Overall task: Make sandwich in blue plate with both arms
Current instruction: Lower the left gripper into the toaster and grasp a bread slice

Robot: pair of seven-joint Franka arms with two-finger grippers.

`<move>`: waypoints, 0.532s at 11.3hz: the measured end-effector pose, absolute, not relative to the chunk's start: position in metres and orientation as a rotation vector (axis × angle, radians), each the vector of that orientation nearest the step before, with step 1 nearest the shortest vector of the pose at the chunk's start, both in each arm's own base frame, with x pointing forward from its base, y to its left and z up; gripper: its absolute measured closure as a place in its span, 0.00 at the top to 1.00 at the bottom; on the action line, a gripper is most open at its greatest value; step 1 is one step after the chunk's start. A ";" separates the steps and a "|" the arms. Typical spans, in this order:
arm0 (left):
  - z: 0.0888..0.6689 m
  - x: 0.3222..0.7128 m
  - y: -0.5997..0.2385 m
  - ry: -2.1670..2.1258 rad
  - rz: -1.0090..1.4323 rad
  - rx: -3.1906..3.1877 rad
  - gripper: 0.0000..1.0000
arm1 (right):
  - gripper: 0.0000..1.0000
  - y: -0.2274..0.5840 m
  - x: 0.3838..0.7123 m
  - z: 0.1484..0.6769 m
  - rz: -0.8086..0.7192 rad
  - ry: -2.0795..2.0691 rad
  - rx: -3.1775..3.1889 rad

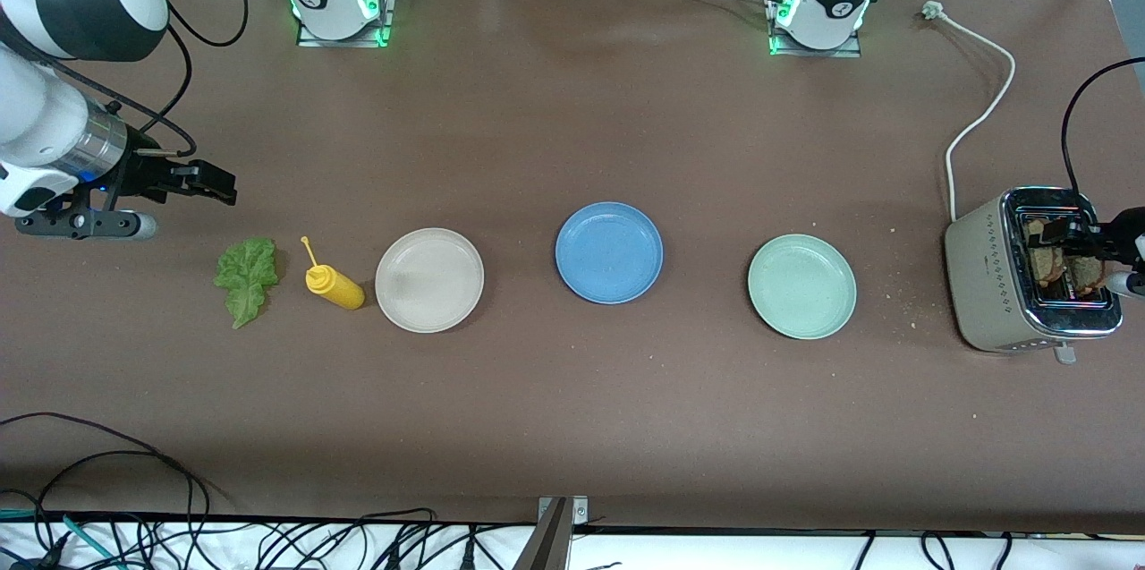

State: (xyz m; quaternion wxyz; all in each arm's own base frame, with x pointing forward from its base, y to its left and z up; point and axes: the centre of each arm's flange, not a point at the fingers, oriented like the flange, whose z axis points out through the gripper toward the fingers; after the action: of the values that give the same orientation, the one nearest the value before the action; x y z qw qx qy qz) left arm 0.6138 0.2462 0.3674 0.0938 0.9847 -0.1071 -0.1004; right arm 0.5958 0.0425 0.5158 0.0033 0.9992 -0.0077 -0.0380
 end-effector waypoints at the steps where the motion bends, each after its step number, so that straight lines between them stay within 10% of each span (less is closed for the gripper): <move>1: 0.369 0.614 0.248 -0.315 -0.294 2.925 0.28 | 1.00 0.042 0.596 0.516 -0.119 -0.024 3.133; 6: 0.394 0.614 0.256 -0.327 -0.268 2.982 0.12 | 1.00 0.042 0.596 0.516 -0.119 -0.024 3.133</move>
State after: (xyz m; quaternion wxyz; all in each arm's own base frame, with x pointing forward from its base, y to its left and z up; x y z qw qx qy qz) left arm 0.6137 0.2563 0.3939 0.0650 0.9880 -0.1082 -0.0887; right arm 0.5958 0.0424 0.5158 0.0033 0.9992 -0.0078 -0.0381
